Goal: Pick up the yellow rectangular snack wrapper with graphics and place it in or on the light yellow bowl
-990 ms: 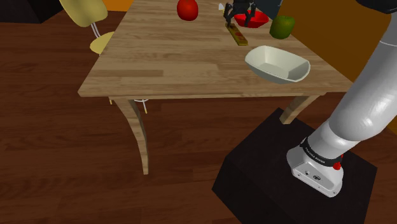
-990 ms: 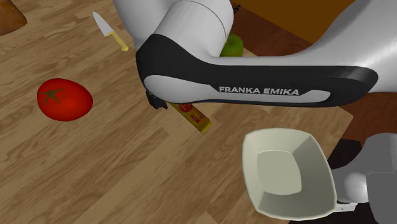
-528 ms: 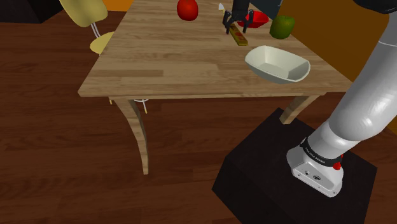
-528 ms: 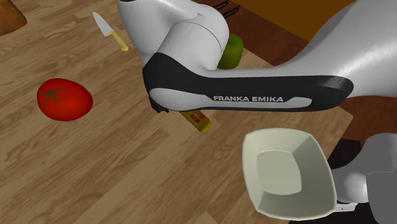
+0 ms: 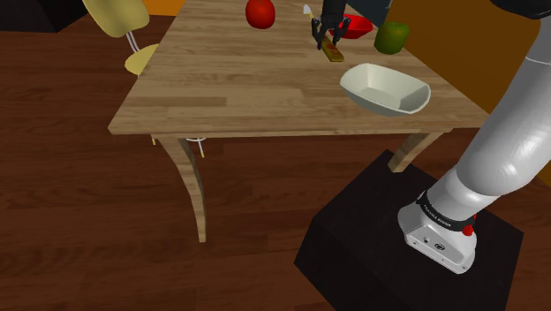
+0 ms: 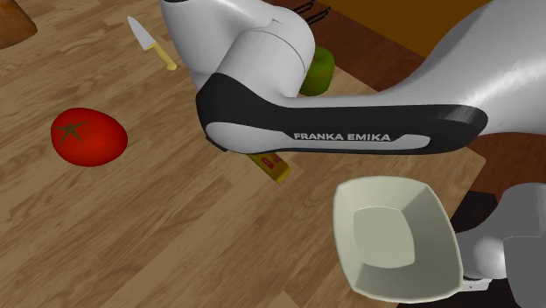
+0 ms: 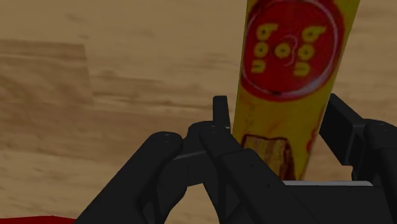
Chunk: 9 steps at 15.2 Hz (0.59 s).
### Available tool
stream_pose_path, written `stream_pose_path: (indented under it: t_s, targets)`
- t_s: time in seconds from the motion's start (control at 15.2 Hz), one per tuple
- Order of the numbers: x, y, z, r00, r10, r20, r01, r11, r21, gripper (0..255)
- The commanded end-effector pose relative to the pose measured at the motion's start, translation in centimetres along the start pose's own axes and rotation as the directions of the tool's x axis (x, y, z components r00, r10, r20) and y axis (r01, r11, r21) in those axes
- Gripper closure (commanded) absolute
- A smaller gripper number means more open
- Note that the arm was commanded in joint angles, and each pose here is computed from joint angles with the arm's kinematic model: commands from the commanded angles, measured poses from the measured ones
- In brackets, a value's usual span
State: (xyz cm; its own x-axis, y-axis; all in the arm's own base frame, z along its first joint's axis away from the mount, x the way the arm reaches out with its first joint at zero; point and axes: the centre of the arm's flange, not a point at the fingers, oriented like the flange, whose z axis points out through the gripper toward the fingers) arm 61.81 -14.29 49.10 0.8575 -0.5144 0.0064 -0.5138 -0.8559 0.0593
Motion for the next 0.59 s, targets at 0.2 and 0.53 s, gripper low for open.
stream_pose_path:
  t_s: [0.2, 0.53]
  targets:
    - [0.05, 0.09, 0.27, 1.000, 0.001, 0.005, -0.001, 1.000, -0.004, 255]
    - [0.04, 0.16, -0.23, 1.000, 0.001, 0.005, -0.001, 1.000, -0.004, 255]
